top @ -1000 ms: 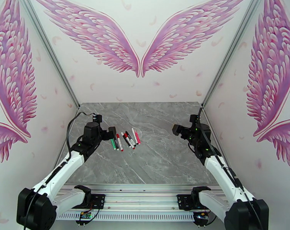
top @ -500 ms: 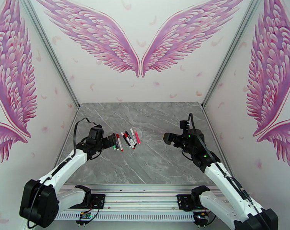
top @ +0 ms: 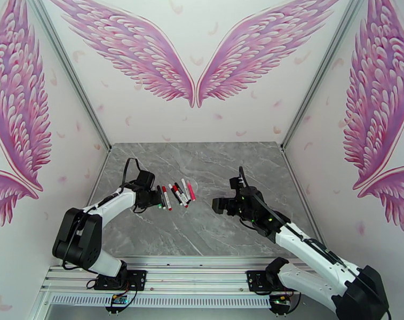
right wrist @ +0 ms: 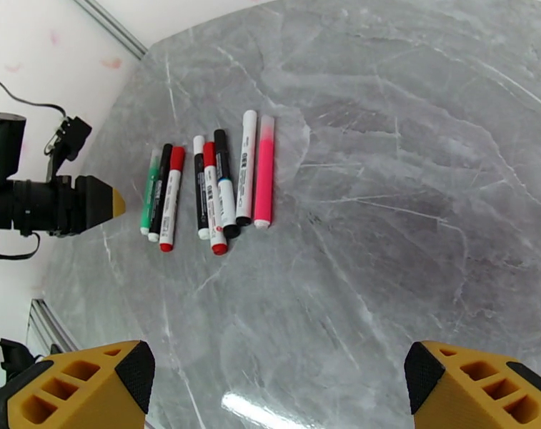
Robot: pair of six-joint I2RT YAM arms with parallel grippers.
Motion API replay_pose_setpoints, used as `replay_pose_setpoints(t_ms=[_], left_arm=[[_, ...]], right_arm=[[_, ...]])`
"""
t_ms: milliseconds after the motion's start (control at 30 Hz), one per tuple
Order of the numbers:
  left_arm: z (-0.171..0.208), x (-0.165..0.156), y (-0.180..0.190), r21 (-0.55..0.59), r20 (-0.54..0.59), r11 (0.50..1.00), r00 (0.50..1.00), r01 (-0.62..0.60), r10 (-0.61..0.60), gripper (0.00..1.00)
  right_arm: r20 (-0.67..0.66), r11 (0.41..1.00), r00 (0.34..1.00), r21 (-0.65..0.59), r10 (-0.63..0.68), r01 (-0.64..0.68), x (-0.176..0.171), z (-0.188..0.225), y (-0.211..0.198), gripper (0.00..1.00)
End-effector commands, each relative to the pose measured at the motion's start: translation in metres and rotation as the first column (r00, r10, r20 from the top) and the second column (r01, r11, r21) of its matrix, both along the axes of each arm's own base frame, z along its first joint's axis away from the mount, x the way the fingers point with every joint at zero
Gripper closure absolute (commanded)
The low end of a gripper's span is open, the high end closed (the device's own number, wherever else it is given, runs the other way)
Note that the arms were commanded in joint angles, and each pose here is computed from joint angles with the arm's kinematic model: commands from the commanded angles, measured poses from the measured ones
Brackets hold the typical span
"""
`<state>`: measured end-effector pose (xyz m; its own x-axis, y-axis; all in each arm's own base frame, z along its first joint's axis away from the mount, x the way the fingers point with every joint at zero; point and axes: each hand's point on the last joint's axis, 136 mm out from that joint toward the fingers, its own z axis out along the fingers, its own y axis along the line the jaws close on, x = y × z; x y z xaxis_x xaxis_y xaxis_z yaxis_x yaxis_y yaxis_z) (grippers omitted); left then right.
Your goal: Open the pen caps
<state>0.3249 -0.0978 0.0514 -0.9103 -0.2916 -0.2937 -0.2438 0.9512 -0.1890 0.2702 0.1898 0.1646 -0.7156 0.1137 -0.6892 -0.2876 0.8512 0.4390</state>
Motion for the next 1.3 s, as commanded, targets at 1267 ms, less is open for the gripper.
replay_pose_setpoints(t_ms=[1267], left_arm=[[-0.033,0.025,0.015,0.100,-0.100,0.995,0.995,0.005,0.005,0.59]], right_arm=[[-0.038,0.999,0.999,-0.040,-0.006,0.004,0.015,-0.014,0.015,0.01]])
